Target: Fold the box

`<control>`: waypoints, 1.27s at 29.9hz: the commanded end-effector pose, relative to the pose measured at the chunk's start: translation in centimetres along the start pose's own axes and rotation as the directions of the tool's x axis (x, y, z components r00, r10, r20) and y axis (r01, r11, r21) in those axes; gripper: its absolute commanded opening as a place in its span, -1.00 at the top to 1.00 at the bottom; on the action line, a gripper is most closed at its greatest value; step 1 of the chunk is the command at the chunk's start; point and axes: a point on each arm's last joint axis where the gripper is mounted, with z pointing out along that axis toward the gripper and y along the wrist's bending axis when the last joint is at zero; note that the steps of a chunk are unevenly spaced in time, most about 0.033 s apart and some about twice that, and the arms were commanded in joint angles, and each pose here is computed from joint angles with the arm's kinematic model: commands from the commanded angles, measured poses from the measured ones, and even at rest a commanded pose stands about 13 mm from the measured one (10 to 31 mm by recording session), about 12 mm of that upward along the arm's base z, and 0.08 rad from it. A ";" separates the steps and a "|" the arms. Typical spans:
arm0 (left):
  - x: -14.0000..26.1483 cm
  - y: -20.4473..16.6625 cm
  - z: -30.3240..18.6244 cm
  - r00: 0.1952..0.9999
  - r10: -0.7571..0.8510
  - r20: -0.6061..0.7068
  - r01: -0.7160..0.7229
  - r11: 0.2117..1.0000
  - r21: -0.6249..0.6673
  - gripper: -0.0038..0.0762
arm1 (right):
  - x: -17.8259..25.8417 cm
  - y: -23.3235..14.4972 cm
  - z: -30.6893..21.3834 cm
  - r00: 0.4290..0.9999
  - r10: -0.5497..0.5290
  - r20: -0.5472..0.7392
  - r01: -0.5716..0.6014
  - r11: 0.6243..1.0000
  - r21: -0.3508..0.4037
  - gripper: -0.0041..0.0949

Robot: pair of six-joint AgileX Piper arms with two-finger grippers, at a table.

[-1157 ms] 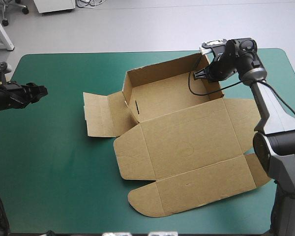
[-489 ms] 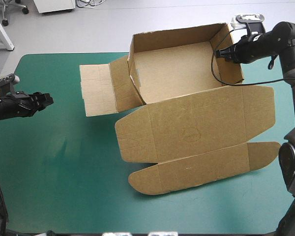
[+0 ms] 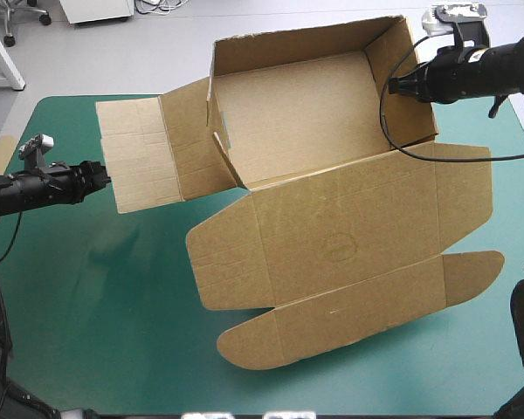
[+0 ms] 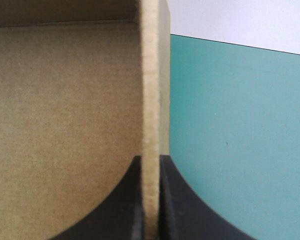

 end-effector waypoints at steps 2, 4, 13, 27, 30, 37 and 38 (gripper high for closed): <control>-1.3 -3.3 0.6 0.995 -0.017 0.098 -0.009 0.965 0.261 -0.01 | -1.3 2.0 -3.6 0.990 0.007 0.143 0.003 0.998 -0.066 0.94; -1.0 -4.3 1.6 0.997 -0.017 0.073 -0.007 0.948 0.317 -0.01 | -1.4 2.1 -3.7 0.988 0.013 0.152 -0.001 0.997 -0.080 0.94; 0.7 -10.4 5.4 0.999 0.034 0.039 -0.048 0.878 0.476 -0.01 | -1.7 2.2 -3.6 0.983 0.032 0.179 -0.014 0.995 -0.099 0.94; 0.7 -13.7 3.2 0.999 -0.001 0.032 -0.022 0.708 0.706 -0.01 | -1.4 0.7 -2.1 0.990 0.024 0.142 -0.023 1.000 -0.008 0.94; 0.4 -14.6 2.4 0.999 0.005 0.052 -0.041 0.696 0.717 -0.01 | -1.4 0.5 -1.7 0.990 0.025 0.136 -0.025 1.000 0.000 0.94; 0.0 -18.6 0.7 0.996 0.055 0.075 -0.093 0.632 0.770 -0.01 | -1.5 0.0 -1.0 0.990 0.032 0.140 -0.033 0.999 0.009 0.94; 0.0 -19.2 0.6 0.995 0.063 0.075 -0.098 0.622 0.776 -0.01 | -1.5 0.0 -0.9 0.989 0.033 0.144 -0.035 0.999 0.010 0.94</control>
